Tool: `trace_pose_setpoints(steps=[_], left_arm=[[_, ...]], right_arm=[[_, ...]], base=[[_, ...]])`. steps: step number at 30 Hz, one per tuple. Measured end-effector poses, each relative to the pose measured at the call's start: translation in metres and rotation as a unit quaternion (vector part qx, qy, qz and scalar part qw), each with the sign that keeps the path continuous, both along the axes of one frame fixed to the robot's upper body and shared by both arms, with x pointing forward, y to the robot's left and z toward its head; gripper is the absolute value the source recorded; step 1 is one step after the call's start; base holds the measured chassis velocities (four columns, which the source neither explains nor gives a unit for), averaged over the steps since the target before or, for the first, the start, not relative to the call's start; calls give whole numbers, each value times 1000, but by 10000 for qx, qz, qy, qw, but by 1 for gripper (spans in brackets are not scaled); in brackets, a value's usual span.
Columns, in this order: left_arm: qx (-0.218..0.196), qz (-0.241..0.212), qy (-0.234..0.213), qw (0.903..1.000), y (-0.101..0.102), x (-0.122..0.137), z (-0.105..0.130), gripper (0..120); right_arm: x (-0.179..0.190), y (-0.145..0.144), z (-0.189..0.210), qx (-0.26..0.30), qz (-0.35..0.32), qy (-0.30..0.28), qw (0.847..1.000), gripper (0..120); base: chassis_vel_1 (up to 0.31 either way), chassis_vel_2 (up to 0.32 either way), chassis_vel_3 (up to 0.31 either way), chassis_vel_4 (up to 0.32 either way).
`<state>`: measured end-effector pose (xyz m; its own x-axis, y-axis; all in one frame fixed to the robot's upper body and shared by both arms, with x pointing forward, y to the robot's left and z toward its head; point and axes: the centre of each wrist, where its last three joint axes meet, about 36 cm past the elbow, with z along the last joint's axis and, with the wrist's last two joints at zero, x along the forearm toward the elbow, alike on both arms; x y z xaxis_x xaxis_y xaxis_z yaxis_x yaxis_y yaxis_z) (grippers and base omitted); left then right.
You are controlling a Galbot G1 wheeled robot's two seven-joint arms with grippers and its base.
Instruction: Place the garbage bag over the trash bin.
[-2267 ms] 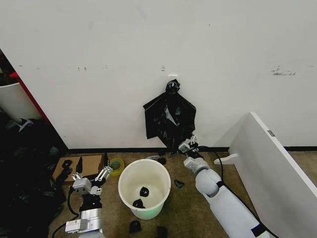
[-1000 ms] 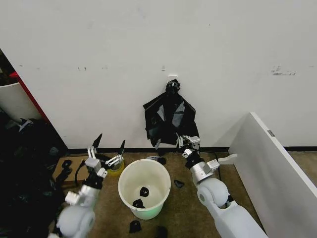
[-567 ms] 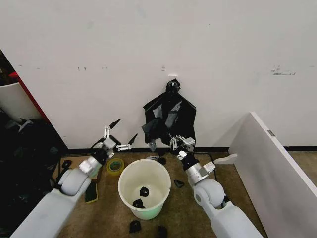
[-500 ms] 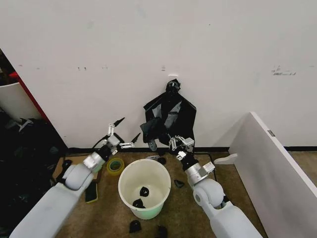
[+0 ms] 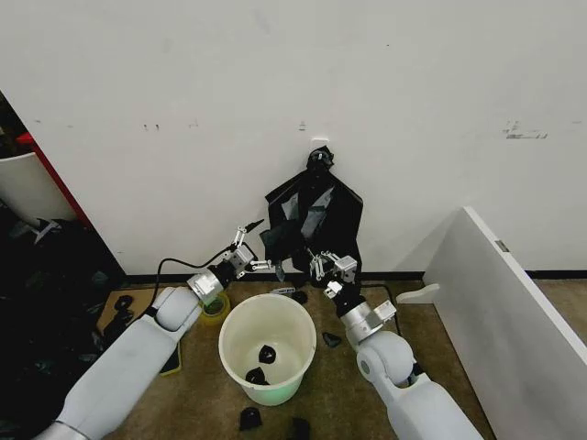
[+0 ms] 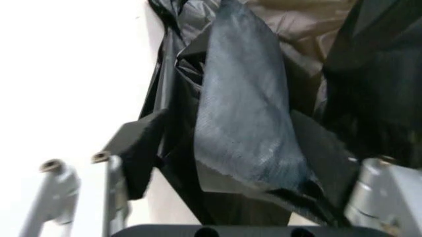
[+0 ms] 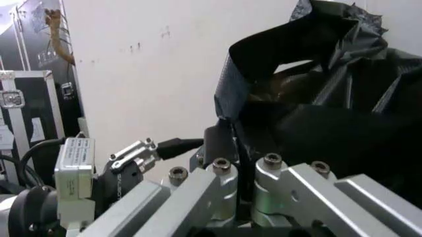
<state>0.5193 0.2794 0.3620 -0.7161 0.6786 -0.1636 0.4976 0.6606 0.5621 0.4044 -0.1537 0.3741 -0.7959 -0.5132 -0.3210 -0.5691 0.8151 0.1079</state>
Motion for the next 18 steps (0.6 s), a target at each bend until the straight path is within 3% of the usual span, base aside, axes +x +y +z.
trace_pose_setpoints(steps=[3, 8, 10, 18], left_arm=[[-55, 142, 112, 9998, -2, -2, -3, 55], [-276, 238, 348, 9987, -4, -10, -6, 42], [-387, 285, 442, 9979, -4, -14, -6, 30], [-1137, 659, 835, 9878, -4, -35, -7, 2]], right_arm=[[0, -2, -1, -18, -2, -17, 10000, 0], [1, -4, -1, -29, -18, -42, 10000, 0], [1, -5, 0, -27, -27, -51, 10000, 0], [-4, -8, 2, -45, -19, -109, 9999, 0]], base=[[0, 0, 0, 0], [0, 0, 0, 0], [0, 0, 0, 0], [0, 0, 0, 0]])
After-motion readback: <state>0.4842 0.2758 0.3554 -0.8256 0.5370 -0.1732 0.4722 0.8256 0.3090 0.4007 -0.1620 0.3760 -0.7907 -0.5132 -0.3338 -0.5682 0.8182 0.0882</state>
